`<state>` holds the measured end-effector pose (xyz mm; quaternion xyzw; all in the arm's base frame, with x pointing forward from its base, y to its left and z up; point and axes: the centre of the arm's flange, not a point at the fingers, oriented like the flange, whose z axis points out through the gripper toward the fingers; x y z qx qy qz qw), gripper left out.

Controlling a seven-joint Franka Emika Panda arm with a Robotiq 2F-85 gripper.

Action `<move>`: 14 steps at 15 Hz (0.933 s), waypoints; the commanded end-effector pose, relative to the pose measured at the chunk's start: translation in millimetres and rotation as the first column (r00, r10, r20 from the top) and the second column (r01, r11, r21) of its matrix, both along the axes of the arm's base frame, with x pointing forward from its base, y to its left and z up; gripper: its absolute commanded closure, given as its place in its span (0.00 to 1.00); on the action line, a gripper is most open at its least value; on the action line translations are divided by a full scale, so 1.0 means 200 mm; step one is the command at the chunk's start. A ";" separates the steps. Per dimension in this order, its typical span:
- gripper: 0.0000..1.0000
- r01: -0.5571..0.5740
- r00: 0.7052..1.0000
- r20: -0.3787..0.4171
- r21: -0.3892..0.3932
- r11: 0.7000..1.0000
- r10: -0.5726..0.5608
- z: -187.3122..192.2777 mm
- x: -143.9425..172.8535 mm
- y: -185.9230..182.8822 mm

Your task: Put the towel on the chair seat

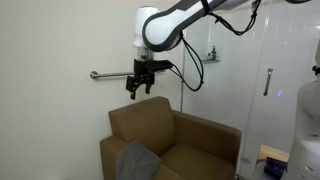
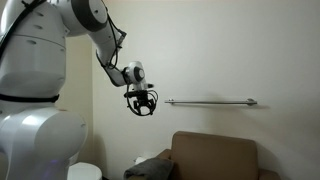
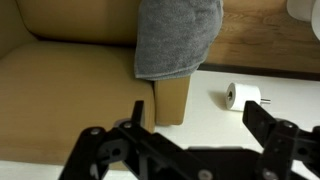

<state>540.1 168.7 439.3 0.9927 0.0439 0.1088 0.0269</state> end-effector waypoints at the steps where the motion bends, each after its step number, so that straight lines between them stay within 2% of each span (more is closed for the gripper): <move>1: 0.00 0.000 1.000 0.000 0.000 1.000 0.000 0.00 0.00 0.00; 4: 0.00 0.000 1.000 0.002 0.000 1.000 0.000 0.01 0.00 0.00; 7: 0.00 -0.027 0.999 -0.022 0.022 0.999 0.027 -0.11 0.01 0.03; 14: 0.00 -0.029 0.995 -0.092 0.016 0.999 0.030 -0.43 0.06 0.09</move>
